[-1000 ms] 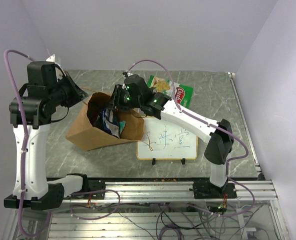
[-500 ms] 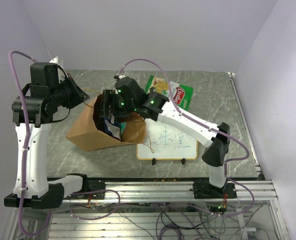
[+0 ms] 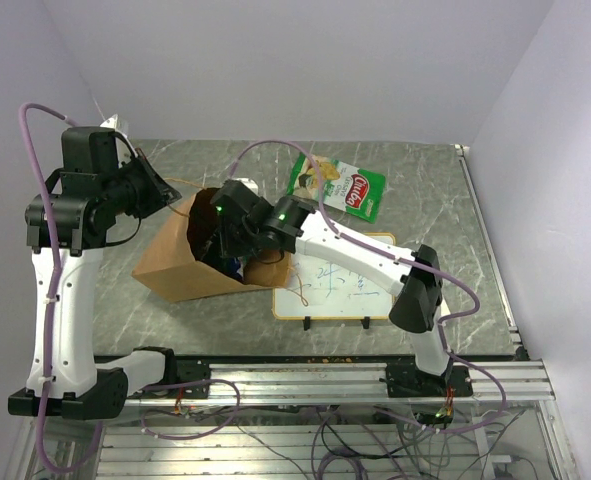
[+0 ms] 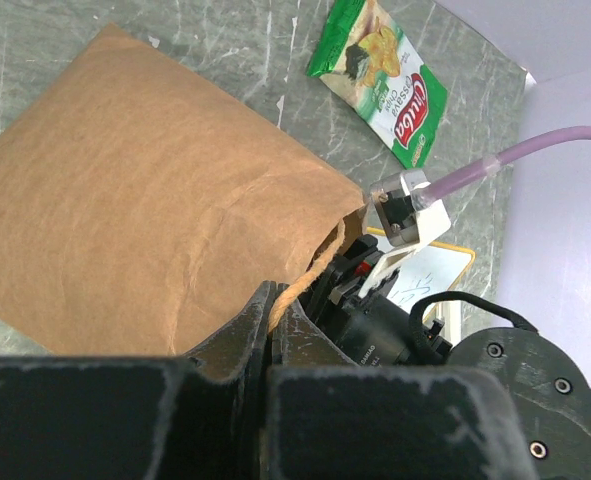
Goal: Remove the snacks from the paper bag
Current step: Take out the snack from the paper bag.
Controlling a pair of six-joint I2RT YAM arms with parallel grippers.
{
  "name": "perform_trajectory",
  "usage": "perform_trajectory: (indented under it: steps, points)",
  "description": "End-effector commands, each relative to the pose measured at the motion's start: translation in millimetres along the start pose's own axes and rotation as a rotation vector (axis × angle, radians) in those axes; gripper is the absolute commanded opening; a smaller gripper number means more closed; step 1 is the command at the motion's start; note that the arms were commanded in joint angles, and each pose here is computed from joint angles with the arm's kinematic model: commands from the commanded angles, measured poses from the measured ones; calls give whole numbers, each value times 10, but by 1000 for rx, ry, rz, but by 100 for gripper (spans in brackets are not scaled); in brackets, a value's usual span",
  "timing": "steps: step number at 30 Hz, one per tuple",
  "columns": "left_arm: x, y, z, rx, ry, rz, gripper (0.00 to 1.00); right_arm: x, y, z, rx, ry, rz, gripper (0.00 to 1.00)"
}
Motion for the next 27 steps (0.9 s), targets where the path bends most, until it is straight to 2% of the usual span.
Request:
perform_trajectory:
  steps: [1,5,9,13,22,27]
  points:
    - [52,-43,75,-36,-38,-12,7,103,-10,190,1,-48,-25,27]
    - [13,-12,66,-35,-38,-8,7,89,-32,199,-6,-41,-19,22]
    - [-27,31,60,-19,-27,-7,7,209,26,339,32,-89,-14,13]
    - [-30,68,72,-2,-38,-2,7,265,35,442,59,-118,-17,0]
    - [57,78,47,28,-55,-13,7,493,100,948,197,-233,-24,0]
    - [103,54,22,7,-88,-17,7,652,38,1435,317,-382,21,0]
Point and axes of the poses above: each gripper's point midway between its finger pads, its own z axis back along the fingers, its own y axis along the line the jaws close on, x = y × z, the point moved 2 cm from there along z, back along the fingers, and after that the axes turned 3 degrees about z, right-handed, at the moved point
